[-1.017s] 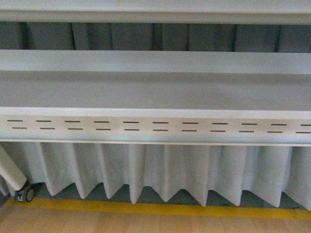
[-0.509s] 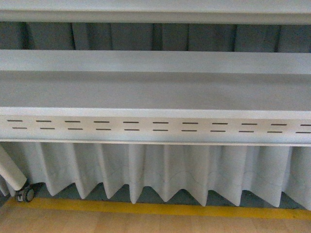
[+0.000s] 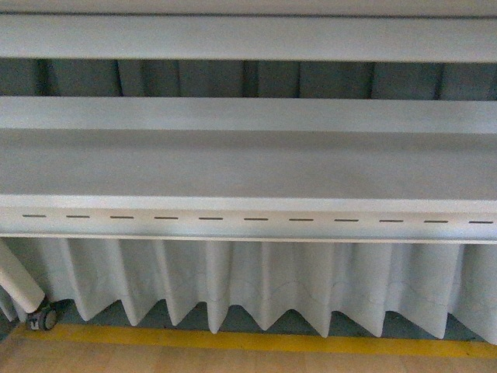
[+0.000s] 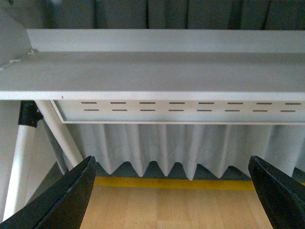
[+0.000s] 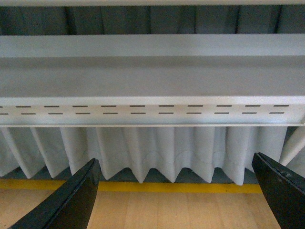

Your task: Wind up and store yellow beetle toy

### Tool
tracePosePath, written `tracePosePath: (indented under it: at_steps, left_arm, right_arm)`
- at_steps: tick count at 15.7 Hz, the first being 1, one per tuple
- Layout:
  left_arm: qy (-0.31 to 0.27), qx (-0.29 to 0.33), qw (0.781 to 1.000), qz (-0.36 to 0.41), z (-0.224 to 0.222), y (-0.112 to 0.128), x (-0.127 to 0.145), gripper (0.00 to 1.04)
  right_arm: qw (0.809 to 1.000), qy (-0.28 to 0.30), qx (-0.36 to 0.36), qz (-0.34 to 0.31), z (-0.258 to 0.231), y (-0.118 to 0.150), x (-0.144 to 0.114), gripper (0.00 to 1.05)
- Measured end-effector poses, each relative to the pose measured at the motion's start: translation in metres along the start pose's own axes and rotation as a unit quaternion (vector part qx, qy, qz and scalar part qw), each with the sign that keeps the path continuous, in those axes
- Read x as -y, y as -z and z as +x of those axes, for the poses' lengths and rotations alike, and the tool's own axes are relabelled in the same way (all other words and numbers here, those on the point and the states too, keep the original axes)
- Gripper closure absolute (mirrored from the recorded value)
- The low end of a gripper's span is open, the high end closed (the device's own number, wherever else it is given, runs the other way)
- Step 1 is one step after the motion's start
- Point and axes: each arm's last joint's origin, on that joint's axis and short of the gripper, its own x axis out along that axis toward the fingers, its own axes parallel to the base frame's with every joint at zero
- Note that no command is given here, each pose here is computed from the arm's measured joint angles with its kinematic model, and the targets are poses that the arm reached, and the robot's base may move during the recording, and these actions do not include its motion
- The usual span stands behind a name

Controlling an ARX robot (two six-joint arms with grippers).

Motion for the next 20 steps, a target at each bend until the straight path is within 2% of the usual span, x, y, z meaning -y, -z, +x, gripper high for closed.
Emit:
tracePosePath:
  at_steps: [20]
  left_arm:
    - [-0.001,0.002,1.0,0.0,0.0,-0.0005,-0.0001,0.07]
  right_arm:
    - [1.0,0.0,0.001,0.0,0.0,-0.0002,0.0,0.07]
